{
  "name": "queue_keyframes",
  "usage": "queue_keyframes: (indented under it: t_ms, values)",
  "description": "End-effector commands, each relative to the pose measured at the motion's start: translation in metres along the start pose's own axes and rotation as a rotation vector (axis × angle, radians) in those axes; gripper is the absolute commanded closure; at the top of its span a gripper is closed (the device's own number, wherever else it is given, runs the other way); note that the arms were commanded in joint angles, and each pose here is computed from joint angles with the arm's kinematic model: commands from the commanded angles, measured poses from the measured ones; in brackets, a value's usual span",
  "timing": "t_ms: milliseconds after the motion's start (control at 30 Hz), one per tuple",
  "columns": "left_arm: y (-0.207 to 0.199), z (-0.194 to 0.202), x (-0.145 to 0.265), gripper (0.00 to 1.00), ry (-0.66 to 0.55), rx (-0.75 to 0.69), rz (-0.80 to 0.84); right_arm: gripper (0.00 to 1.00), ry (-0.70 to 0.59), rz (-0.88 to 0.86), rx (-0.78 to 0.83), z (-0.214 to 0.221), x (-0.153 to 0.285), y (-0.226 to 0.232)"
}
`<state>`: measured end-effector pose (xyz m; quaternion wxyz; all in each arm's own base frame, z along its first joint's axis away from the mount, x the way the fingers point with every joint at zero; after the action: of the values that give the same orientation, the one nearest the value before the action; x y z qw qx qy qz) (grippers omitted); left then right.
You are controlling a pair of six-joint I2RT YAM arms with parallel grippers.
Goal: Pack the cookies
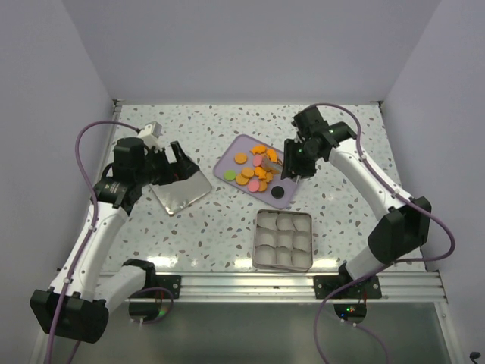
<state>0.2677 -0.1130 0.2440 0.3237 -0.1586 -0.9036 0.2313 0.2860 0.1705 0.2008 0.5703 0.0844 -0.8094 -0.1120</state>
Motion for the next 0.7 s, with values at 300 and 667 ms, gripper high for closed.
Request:
queue_keyframes:
  t_ms: [300, 667]
  values:
    - [-0.003, -0.002, 0.005, 0.00, -0.014, -0.014, 0.004, 0.57, -0.052, -0.028, 0.035, -0.024, -0.006, 0.015]
    - [-0.002, -0.003, 0.007, 0.00, -0.015, -0.020, -0.011, 0.68, -0.065, -0.036, 0.037, -0.026, 0.003, 0.017]
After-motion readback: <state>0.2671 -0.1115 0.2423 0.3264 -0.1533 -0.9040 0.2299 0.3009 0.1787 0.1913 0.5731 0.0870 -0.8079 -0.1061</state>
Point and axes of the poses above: each gripper's point midway between its finger pads, its own x axis back along the fingers, its own y axis along the line the jaws close on, z = x × y, the point moved 2 cm from there along x, back along the fingers, and after that the axes turned 1 degree about -x, right-handed, at the moved point
